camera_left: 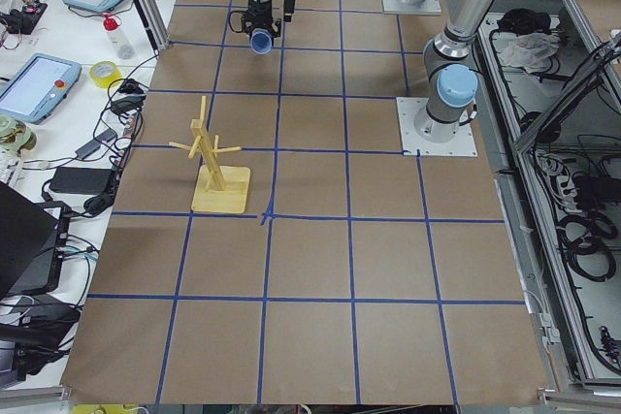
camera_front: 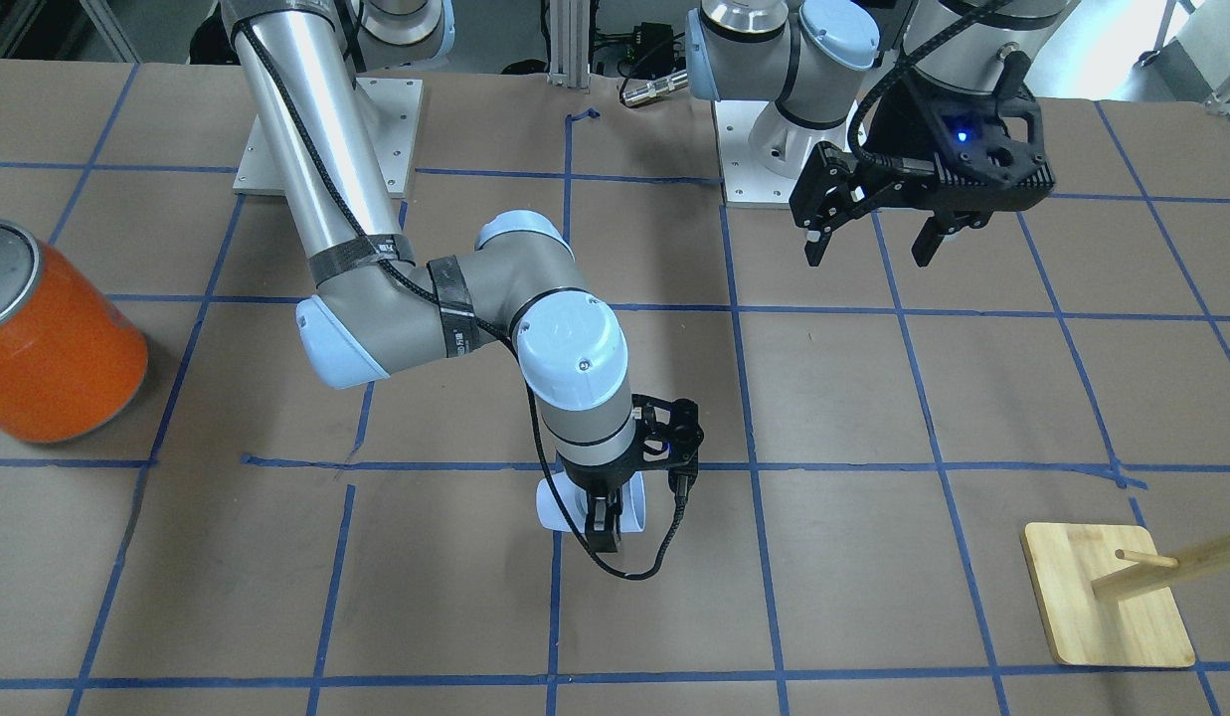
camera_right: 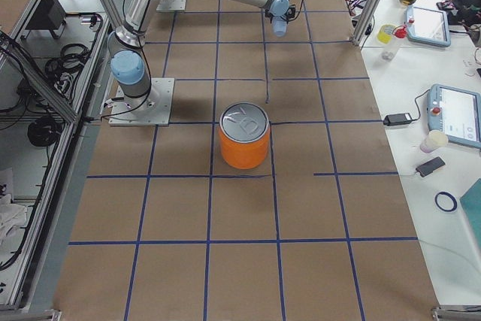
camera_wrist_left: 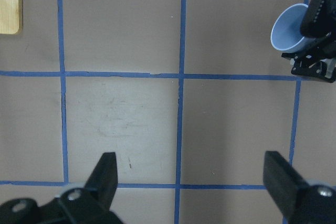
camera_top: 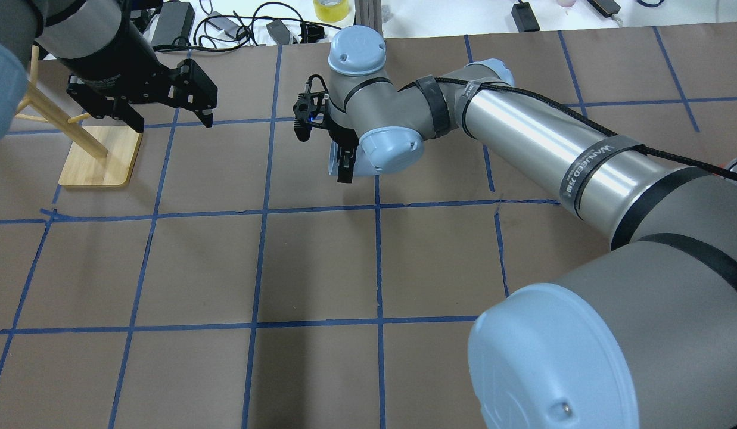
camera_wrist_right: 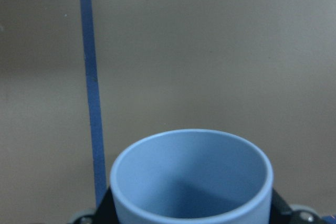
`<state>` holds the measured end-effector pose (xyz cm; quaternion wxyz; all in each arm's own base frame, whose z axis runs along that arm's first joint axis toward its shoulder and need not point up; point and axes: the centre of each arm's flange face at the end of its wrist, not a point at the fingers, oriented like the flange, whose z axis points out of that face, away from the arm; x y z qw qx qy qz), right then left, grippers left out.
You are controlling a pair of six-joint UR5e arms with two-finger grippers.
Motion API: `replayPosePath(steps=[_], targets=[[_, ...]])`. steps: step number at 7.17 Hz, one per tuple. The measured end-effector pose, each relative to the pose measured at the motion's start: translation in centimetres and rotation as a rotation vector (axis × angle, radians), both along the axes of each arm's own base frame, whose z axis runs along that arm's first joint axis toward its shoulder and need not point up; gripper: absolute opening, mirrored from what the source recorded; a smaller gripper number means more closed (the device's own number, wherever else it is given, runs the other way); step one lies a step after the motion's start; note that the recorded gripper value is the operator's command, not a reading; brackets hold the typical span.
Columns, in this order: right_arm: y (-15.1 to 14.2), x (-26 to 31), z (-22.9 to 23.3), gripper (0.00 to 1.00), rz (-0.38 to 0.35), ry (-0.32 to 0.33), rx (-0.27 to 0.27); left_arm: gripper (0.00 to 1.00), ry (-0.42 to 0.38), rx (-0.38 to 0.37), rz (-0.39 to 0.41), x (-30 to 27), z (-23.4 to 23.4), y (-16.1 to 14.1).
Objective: Flip cup
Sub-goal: 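Lift the cup with the right gripper and carry it toward the left gripper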
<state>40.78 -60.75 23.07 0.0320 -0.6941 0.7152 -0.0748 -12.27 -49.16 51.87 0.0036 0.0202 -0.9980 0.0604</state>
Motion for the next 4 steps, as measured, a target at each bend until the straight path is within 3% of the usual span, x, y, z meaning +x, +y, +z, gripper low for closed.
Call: replayPosePath(steps=[1,2,3,4], targets=[[0.6,0.4,-1.0,0.63,0.041,0.016,0.009,1.0,0.0,0.0,0.0,0.0,0.0,0.0],[1.1,0.7,-1.6,0.75,0.06,0.03,0.015,1.0,0.0,-0.001,0.0,0.0,0.0,0.0],[1.4,1.0,-2.4,0.76,0.066,0.037,0.024,1.0,0.0,-0.001,0.0,0.0,0.0,0.0],[1.7,1.4,-3.2,0.87,0.068,0.041,0.036,1.0,0.0,-0.001,0.0,0.0,0.0,0.0]])
